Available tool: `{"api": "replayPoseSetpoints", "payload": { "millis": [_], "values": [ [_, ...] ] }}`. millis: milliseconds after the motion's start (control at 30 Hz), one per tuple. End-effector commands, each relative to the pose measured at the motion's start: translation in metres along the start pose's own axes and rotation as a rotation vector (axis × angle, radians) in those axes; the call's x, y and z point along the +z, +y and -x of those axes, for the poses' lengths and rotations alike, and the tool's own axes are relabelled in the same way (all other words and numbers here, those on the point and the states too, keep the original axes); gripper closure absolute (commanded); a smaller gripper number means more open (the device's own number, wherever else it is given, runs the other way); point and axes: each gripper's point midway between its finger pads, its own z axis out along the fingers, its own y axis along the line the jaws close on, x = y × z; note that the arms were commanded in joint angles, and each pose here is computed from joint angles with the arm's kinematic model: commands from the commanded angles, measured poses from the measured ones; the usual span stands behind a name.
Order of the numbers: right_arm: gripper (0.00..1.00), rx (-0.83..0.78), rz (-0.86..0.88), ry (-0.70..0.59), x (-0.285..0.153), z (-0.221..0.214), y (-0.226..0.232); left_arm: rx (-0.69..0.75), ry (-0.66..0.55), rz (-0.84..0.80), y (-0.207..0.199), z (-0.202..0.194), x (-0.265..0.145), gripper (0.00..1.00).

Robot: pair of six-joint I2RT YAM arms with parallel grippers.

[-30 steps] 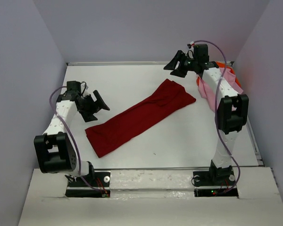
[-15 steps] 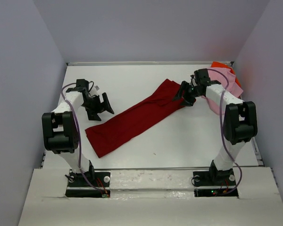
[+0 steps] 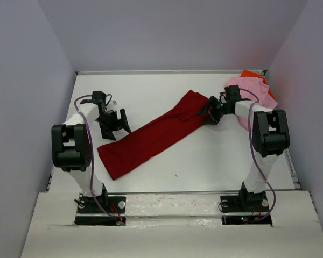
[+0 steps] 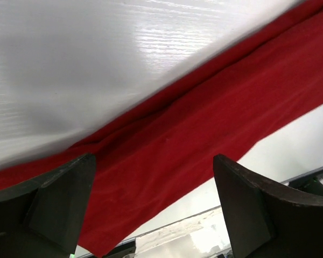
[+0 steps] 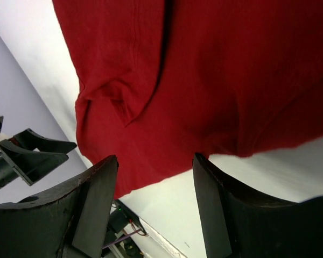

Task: Fold and stack the t-shirts
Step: Rotate the tshirt 90 degrees

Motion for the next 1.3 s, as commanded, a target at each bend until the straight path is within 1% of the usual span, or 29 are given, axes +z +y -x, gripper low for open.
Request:
{"api": "replayPoseSetpoints", "payload": {
  "millis": [0,33,167,267,433,567,700,733,800,867,967,1067,1100,1133,1233,1267],
  "values": [
    [0.36,-0.031,0.081,-0.022,0.006,0.016,0.024,0.043,0.044,0.111,0.007,-0.005,0.006,0.01],
    [0.36,-0.031,0.075,-0.024,0.007,0.017,0.022,0.032,0.047,0.178,0.017,-0.007,0.007,0.01],
    [0.36,-0.032,0.053,-0.035,0.01,0.019,0.016,0.013,0.075,0.277,0.031,-0.017,0.016,0.01],
    [0.36,-0.026,0.042,-0.028,0.016,0.019,0.01,-0.001,0.123,0.303,0.036,-0.03,0.033,0.01],
    [0.36,-0.027,0.034,-0.031,0.02,0.022,0.006,-0.02,0.166,0.325,0.039,-0.057,0.053,0.01],
    [0.36,-0.027,0.036,-0.03,0.021,0.023,0.007,-0.012,0.197,0.347,0.039,-0.078,0.058,0.01],
    [0.36,-0.025,0.037,-0.032,0.022,0.024,0.007,0.017,0.197,0.464,0.052,-0.088,0.056,0.01],
    [0.36,-0.024,0.034,-0.033,0.023,0.025,0.006,0.003,0.216,0.524,0.064,-0.095,0.057,0.01],
    [0.36,-0.023,0.032,-0.034,0.024,0.025,0.005,0.036,0.247,0.598,0.073,-0.105,0.06,0.01],
    [0.36,-0.022,0.031,-0.03,0.026,0.026,0.004,0.049,0.292,0.634,0.076,-0.118,0.064,0.01],
    [0.36,-0.023,0.04,-0.019,0.033,0.031,0.004,0.103,0.341,0.694,0.072,-0.137,0.071,0.01],
    [0.36,-0.011,0.07,0.009,0.052,0.046,0.008,0.142,0.353,0.659,0.051,-0.154,0.076,0.01],
    [0.36,-0.021,0.091,0.001,0.049,0.051,0.018,0.135,0.345,0.657,0.049,-0.153,0.075,0.01],
    [0.36,0.0,0.083,0.021,0.061,0.053,0.01,0.159,0.356,0.645,0.042,-0.159,0.076,0.01],
    [0.36,-0.011,0.109,0.003,0.068,0.073,0.022,0.175,0.393,0.618,0.028,-0.174,0.079,0.01],
    [0.36,-0.003,0.1,0.011,0.076,0.076,0.017,0.179,0.406,0.611,0.023,-0.178,0.079,0.01]
  ]
}}
